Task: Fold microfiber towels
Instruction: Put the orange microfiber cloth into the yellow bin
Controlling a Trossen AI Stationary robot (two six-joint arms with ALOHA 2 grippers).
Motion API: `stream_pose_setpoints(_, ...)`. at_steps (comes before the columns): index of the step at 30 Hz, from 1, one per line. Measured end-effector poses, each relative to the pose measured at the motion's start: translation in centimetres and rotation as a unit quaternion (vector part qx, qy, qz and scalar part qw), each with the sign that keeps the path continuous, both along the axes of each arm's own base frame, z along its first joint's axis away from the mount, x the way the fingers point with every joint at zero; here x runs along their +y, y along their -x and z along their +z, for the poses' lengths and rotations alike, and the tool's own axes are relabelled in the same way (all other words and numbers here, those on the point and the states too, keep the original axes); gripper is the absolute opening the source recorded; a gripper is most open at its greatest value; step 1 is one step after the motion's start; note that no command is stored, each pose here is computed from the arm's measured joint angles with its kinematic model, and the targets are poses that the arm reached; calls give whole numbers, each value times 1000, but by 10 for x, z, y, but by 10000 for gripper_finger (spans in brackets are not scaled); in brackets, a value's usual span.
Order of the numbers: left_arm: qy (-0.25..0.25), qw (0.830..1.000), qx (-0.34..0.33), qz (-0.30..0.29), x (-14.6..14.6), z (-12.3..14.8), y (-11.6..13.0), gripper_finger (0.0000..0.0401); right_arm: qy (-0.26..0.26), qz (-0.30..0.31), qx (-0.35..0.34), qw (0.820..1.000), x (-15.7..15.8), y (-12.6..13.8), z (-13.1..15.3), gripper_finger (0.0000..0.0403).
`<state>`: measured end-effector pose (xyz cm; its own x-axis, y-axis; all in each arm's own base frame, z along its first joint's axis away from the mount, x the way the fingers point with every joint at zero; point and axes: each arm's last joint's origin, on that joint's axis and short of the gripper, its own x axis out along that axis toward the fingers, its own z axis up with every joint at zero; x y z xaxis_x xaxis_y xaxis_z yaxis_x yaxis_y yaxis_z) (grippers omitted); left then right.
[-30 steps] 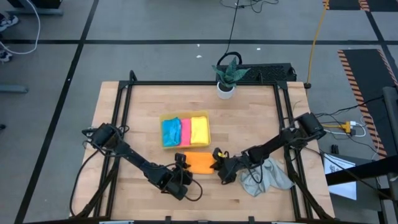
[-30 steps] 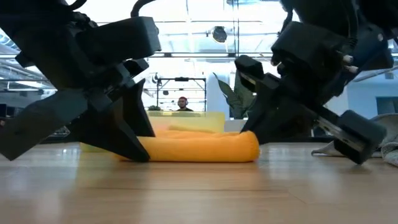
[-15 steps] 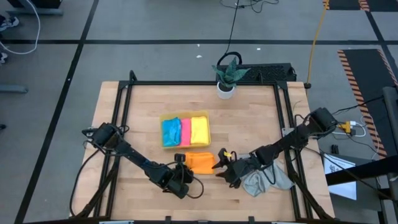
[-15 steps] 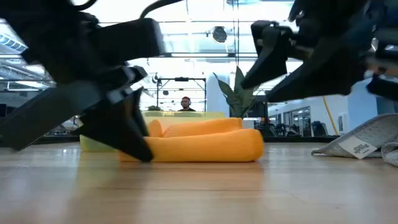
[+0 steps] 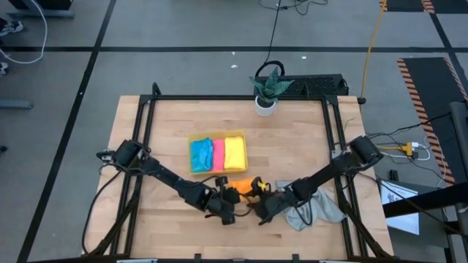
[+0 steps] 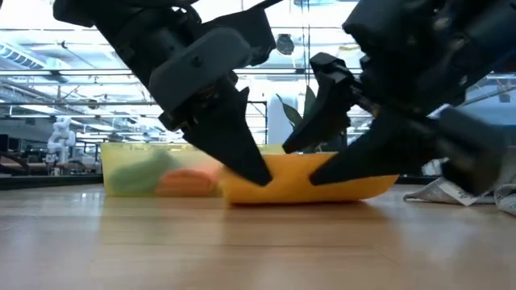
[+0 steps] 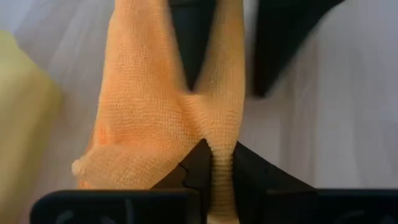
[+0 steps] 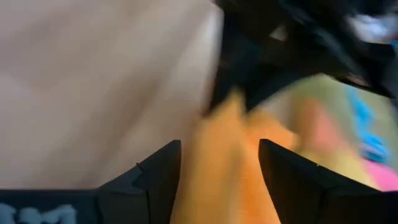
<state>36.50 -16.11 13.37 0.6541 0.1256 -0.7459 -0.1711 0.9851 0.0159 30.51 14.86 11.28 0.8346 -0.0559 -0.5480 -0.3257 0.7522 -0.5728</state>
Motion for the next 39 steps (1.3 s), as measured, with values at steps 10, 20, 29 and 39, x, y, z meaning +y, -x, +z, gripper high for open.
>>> stream_pose_setpoints(10, 16, 999, -29, -2, -2, 4, -5, 41, 28, 2, 23, 999, -2, 2, -4, 145)
stream_pose_setpoints(20, -30, 993, -32, -110, -4, 8, -8, 132, 18, 12, 42, 999, 1, 6, -7, 11)
stream_pose_setpoints(29, -69, 974, -25, -214, -10, 8, -7, 245, 12, 30, 54, 998, 6, 31, -11, 6)
stream_pose_setpoints(39, -253, 934, -71, -243, -36, -13, -9, 259, -64, 54, -9, 996, 1, 56, -3, 6)
